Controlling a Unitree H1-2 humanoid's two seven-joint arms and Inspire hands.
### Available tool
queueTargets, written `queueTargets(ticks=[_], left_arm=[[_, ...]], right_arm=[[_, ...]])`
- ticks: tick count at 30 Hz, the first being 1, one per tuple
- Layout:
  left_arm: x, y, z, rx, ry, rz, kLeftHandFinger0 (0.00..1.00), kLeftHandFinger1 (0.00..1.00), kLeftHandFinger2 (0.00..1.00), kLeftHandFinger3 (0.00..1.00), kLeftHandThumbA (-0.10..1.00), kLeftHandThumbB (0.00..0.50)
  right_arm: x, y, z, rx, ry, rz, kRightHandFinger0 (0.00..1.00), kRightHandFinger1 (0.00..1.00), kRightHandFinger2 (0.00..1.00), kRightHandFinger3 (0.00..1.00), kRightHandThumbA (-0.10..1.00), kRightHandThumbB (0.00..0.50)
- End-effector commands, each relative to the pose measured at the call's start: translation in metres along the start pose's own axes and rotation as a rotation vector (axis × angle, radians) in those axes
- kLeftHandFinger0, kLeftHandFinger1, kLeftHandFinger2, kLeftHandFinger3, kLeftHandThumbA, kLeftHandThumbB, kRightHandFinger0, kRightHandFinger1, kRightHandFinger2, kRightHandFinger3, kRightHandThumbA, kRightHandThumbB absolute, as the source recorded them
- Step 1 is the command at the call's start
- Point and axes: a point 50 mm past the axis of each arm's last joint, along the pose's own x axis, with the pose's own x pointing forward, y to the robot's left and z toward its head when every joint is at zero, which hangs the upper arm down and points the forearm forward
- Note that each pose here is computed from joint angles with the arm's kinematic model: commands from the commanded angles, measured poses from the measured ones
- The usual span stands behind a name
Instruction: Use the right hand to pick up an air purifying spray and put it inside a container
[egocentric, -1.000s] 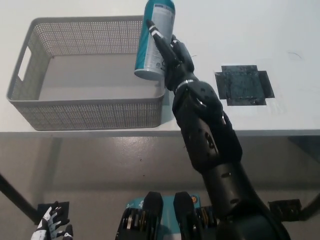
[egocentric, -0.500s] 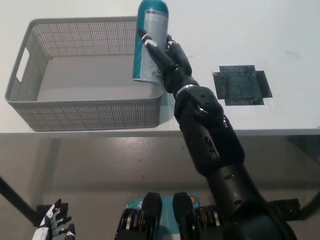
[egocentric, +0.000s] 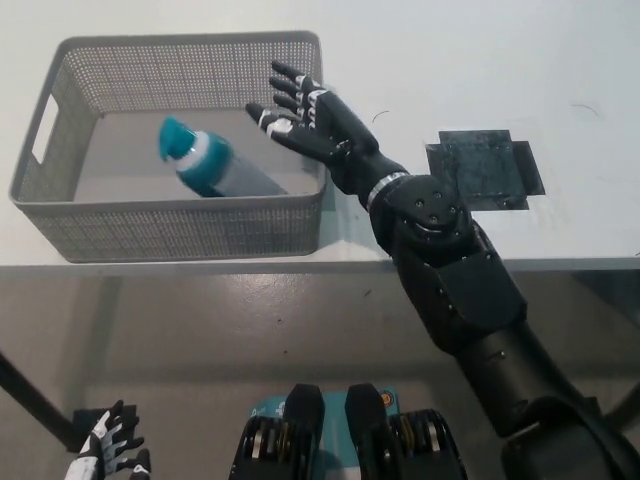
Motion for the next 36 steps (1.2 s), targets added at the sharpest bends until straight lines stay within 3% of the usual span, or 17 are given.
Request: queueTargets(ticks=[1, 4, 7, 12, 13, 18, 20, 24, 25, 28, 30, 32, 33, 35, 36], left_arm=[[-0.005, 0.005, 0.005, 0.026, -0.021, -0.001, 0.74, 0.82, 0.9, 1.0, 0.53, 0.409], [-0.006, 0.006, 0.003, 0.026, -0.022, -0.006, 0.78, 0.85, 0.91, 1.0, 0.51, 0.398], [-0.008, 0.009, 0.003, 0.022, -0.018, -0.001, 0.76, 0.83, 0.91, 1.0, 0.5, 0.396], [-0.007, 0.012, 0.004, 0.031, -0.018, 0.003, 0.78, 0.85, 0.92, 1.0, 0.5, 0.394], [-0.008, 0.012, 0.004, 0.033, -0.024, 0.009, 0.77, 0.83, 0.91, 1.0, 0.46, 0.384], [-0.01, 0.011, 0.002, 0.034, -0.021, 0.014, 0.75, 0.83, 0.91, 1.0, 0.46, 0.38], [-0.01, 0.01, 0.001, 0.021, -0.021, 0.016, 0.77, 0.84, 0.91, 1.0, 0.49, 0.398], [-0.009, 0.012, 0.002, 0.004, -0.021, 0.024, 0.74, 0.82, 0.9, 1.0, 0.46, 0.393], [-0.01, 0.013, 0.002, 0.009, -0.013, 0.017, 0.74, 0.82, 0.91, 1.0, 0.47, 0.373], [-0.009, 0.015, 0.002, -0.001, -0.007, 0.019, 0.74, 0.83, 0.92, 1.0, 0.43, 0.361], [-0.009, 0.017, -0.001, -0.005, -0.01, 0.025, 0.72, 0.82, 0.91, 1.0, 0.45, 0.379], [-0.006, 0.02, -0.002, -0.004, -0.017, 0.033, 0.72, 0.82, 0.91, 1.0, 0.48, 0.39], [-0.01, 0.019, -0.002, -0.001, -0.009, 0.032, 0.72, 0.83, 0.91, 1.0, 0.49, 0.39], [-0.013, 0.016, -0.003, -0.001, -0.003, 0.033, 0.72, 0.83, 0.91, 1.0, 0.49, 0.39], [-0.013, 0.017, -0.004, 0.001, -0.013, 0.035, 0.71, 0.82, 0.91, 1.0, 0.47, 0.375]], right_arm=[[-0.001, 0.007, 0.027, -0.103, -0.118, 0.067, 1.0, 1.0, 1.0, 1.0, 0.66, 0.5], [-0.021, -0.003, 0.038, -0.124, -0.222, 0.007, 1.0, 1.0, 1.0, 1.0, 0.77, 0.5], [-0.049, -0.009, 0.051, -0.182, -0.32, -0.046, 1.0, 1.0, 1.0, 1.0, 0.79, 0.5], [-0.097, -0.021, 0.066, -0.112, -0.495, -0.119, 1.0, 1.0, 1.0, 1.0, 0.7, 0.5], [-0.114, -0.026, 0.068, -0.115, -0.528, -0.133, 1.0, 1.0, 1.0, 1.0, 0.7, 0.5], [-0.176, -0.045, 0.071, -0.18, -0.625, -0.192, 1.0, 1.0, 1.0, 1.0, 0.69, 0.5], [-0.212, -0.055, 0.066, -0.241, -0.664, -0.246, 1.0, 1.0, 1.0, 1.0, 0.73, 0.5], [-0.26, -0.055, 0.051, -0.311, -0.684, -0.326, 1.0, 1.0, 1.0, 1.0, 0.71, 0.5], [-0.279, -0.054, 0.04, -0.341, -0.703, -0.36, 1.0, 1.0, 1.0, 1.0, 0.64, 0.5], [-0.309, -0.056, 0.014, -0.391, -0.658, -0.39, 1.0, 1.0, 1.0, 1.0, 0.64, 0.5], [-0.329, -0.055, -0.01, -0.391, -0.587, -0.406, 1.0, 1.0, 1.0, 1.0, 0.65, 0.5], [-0.34, -0.053, -0.037, -0.367, -0.509, -0.435, 1.0, 1.0, 1.0, 1.0, 0.7, 0.479], [-0.354, -0.049, -0.06, -0.344, -0.419, -0.432, 1.0, 1.0, 1.0, 1.0, 0.79, 0.441], [-0.366, -0.046, -0.079, -0.328, -0.338, -0.426, 1.0, 1.0, 1.0, 1.0, 0.81, 0.44], [-0.382, -0.042, -0.115, -0.31, -0.233, -0.408, 1.0, 1.0, 1.0, 1.0, 0.83, 0.413]])
